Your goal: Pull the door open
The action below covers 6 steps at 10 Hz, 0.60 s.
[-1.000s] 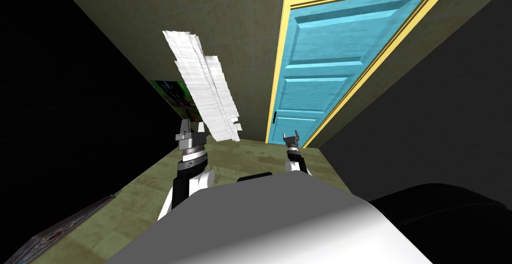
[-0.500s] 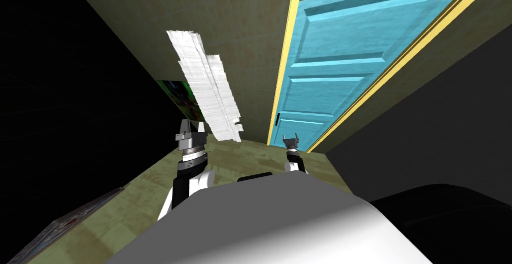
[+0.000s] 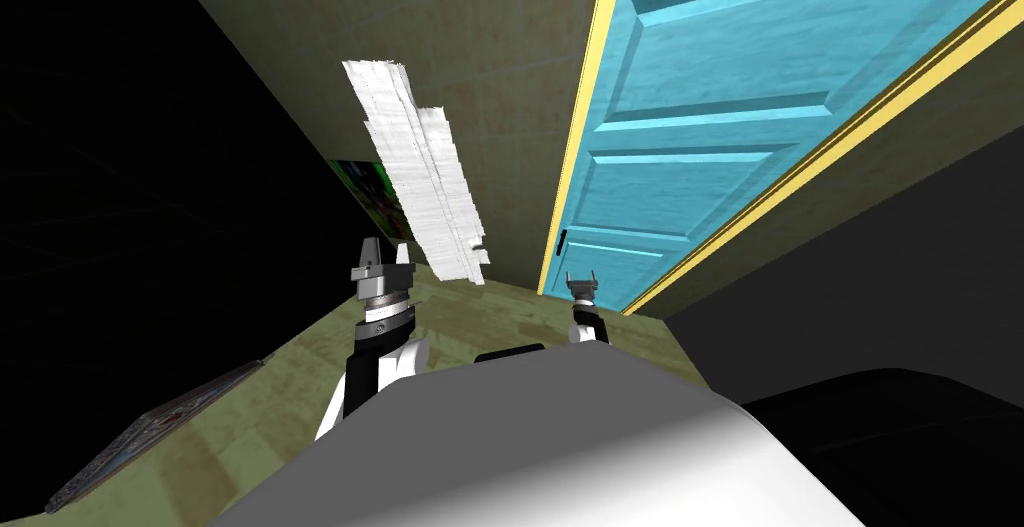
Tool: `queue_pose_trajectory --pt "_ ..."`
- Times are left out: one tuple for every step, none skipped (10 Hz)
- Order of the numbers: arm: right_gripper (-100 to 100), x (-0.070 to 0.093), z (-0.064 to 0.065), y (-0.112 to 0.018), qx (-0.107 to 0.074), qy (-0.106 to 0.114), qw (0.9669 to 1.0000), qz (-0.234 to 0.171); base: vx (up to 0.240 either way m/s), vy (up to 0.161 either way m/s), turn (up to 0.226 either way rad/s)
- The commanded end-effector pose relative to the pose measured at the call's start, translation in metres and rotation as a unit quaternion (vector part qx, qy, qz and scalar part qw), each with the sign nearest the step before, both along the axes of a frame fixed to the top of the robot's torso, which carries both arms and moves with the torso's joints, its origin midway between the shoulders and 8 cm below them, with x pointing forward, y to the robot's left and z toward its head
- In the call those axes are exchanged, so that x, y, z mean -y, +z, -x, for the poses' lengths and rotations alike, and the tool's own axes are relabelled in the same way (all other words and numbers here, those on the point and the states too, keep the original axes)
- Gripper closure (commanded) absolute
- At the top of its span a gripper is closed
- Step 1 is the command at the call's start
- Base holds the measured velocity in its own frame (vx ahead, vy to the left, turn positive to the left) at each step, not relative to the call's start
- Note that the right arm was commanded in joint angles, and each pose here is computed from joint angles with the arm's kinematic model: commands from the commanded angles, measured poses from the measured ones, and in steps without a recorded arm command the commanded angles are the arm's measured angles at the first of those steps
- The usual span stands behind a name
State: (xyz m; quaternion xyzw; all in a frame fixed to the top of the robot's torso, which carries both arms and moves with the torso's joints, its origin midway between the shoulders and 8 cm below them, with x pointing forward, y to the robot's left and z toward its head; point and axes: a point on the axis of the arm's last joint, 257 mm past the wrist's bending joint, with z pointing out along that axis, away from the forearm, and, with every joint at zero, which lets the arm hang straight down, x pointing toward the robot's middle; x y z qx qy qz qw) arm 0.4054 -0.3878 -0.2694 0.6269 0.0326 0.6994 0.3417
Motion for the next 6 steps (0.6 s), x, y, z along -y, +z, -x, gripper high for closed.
queue_pose_trajectory --pt "-100 0.002 0.001 -0.011 0.001 -0.003 0.9997 -0.024 0.064 -0.055 0.102" --pt "-100 0.005 0.002 -0.017 0.002 -0.005 0.9993 -0.037 0.086 -0.065 0.102" --pt "-100 0.007 0.002 -0.022 0.003 -0.007 0.9987 -0.051 0.078 -0.08 0.097" --pt "-100 0.009 0.003 -0.028 0.004 -0.009 0.9979 -0.064 0.076 -0.057 0.111" --pt "-100 0.011 0.004 -0.034 0.005 -0.011 0.997 -0.076 0.092 -0.046 0.099" --pt "-100 0.013 0.005 -0.039 0.006 -0.014 0.9959 -0.089 0.1 -0.056 0.097"
